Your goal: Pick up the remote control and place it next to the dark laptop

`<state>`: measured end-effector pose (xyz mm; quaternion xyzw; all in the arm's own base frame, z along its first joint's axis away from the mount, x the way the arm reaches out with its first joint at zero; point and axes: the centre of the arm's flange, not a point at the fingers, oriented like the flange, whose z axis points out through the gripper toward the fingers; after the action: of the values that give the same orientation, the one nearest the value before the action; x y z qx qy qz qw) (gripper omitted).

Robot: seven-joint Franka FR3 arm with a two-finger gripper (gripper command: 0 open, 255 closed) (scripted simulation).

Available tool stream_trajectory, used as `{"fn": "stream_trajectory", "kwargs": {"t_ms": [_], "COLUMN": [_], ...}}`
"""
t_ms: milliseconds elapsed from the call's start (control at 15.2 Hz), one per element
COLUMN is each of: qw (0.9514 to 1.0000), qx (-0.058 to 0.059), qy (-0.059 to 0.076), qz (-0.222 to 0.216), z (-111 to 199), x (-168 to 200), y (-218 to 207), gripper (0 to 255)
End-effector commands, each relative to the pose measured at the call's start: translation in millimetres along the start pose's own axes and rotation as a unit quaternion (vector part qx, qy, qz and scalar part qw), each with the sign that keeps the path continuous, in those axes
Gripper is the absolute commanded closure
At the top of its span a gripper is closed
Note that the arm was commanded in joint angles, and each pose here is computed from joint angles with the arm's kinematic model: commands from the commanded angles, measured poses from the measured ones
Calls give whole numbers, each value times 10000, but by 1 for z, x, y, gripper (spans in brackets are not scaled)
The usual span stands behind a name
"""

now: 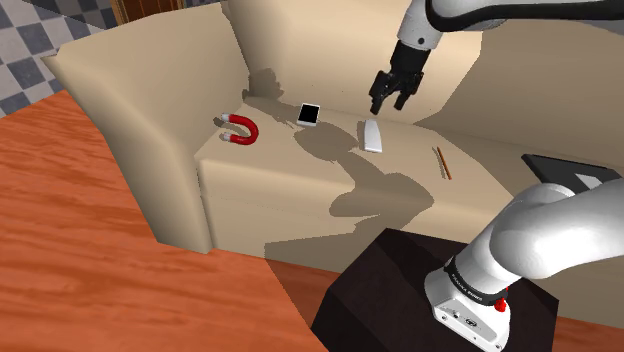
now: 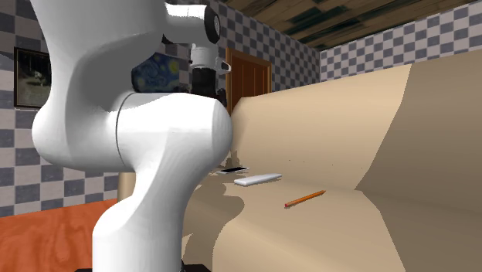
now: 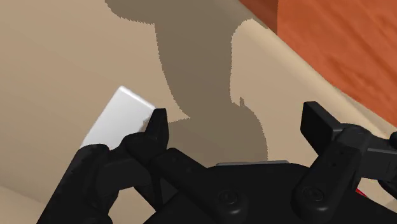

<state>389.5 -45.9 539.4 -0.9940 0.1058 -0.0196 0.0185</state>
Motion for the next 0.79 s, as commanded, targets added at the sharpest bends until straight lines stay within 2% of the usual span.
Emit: {"fn": "stream_trajectory", "kwargs": {"t_ms": [0,330,528,726], "qw": [9994,9935,9869,9779], "qx": [-39,-135,-192,-249], "qy": [-1,-26,-40,-55], "qz": [331,1129,1604,2075], "z": [17,56,79,102], "x": [18,61,84,105], "y": [14,45,66,90], "gripper": [0,0,0,0]}}
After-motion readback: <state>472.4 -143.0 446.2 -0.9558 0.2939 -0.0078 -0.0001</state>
